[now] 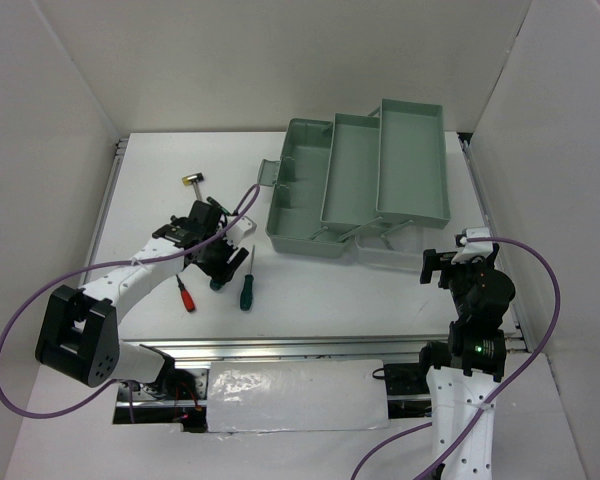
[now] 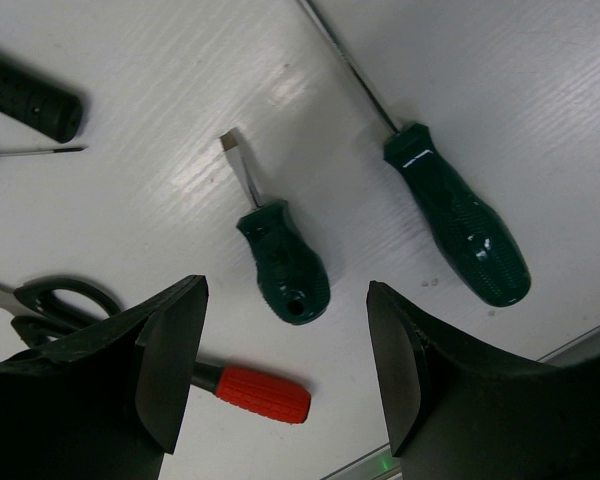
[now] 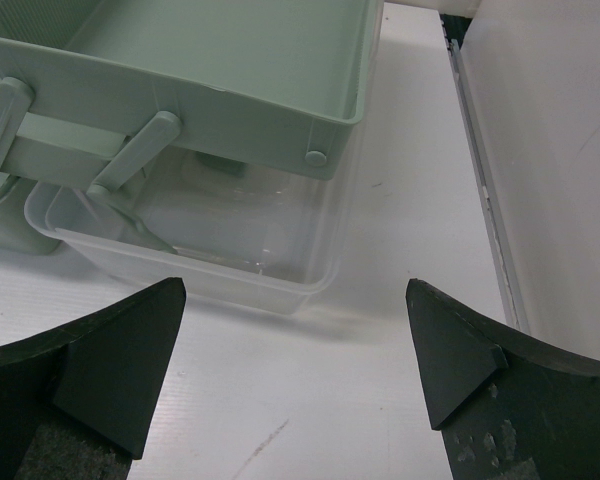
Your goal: Sort the tools into containers
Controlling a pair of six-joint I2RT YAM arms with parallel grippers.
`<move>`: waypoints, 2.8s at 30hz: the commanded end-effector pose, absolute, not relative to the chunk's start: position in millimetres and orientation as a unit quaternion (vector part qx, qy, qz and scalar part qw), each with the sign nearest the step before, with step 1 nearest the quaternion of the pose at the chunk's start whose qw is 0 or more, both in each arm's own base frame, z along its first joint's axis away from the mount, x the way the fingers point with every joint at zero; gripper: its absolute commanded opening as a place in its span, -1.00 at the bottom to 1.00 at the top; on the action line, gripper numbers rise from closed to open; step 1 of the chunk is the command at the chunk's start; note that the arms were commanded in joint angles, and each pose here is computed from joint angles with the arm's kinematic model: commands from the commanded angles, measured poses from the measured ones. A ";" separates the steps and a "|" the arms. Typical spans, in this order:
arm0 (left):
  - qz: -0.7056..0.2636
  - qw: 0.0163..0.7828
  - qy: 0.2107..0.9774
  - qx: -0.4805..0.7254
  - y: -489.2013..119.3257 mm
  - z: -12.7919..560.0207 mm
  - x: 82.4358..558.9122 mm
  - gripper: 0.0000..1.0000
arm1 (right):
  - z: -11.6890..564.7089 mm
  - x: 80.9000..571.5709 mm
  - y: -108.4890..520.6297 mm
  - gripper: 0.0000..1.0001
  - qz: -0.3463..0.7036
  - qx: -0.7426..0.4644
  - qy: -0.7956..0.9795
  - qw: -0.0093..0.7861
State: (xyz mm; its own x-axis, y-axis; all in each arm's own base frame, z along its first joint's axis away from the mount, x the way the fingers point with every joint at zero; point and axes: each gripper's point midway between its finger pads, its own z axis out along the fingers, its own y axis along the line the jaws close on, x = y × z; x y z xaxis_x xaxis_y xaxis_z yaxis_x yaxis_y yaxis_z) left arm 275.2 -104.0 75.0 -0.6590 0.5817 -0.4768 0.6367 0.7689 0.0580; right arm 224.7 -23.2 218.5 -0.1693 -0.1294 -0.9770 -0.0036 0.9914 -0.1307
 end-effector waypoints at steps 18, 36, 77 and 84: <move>-0.031 0.167 0.933 0.318 -113.1 37.9 272.2 0.32 | 225.0 226.5 -26.7 0.99 -0.057 -0.042 0.760 0.646; -0.067 0.112 0.954 0.271 -100.4 29.0 278.5 -0.55 | 232.3 222.1 -18.8 0.99 -0.046 -0.059 0.754 0.652; -0.264 0.366 0.869 0.202 -268.7 229.5 433.1 0.26 | 251.2 214.1 -25.7 0.99 0.015 0.111 0.770 0.628; -0.207 0.427 0.872 0.118 -186.1 279.7 355.5 0.44 | 255.7 213.2 -27.3 0.99 0.008 0.108 0.774 0.624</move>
State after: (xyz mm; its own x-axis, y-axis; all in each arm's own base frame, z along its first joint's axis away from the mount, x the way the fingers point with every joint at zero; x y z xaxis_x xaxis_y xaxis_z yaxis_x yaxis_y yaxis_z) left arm 390.1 -214.9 246.8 -0.6553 0.0958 -0.7492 0.4482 0.8478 -0.2836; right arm 213.2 -21.9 249.0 -0.2042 0.1942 -0.9595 0.1372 0.9761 0.1684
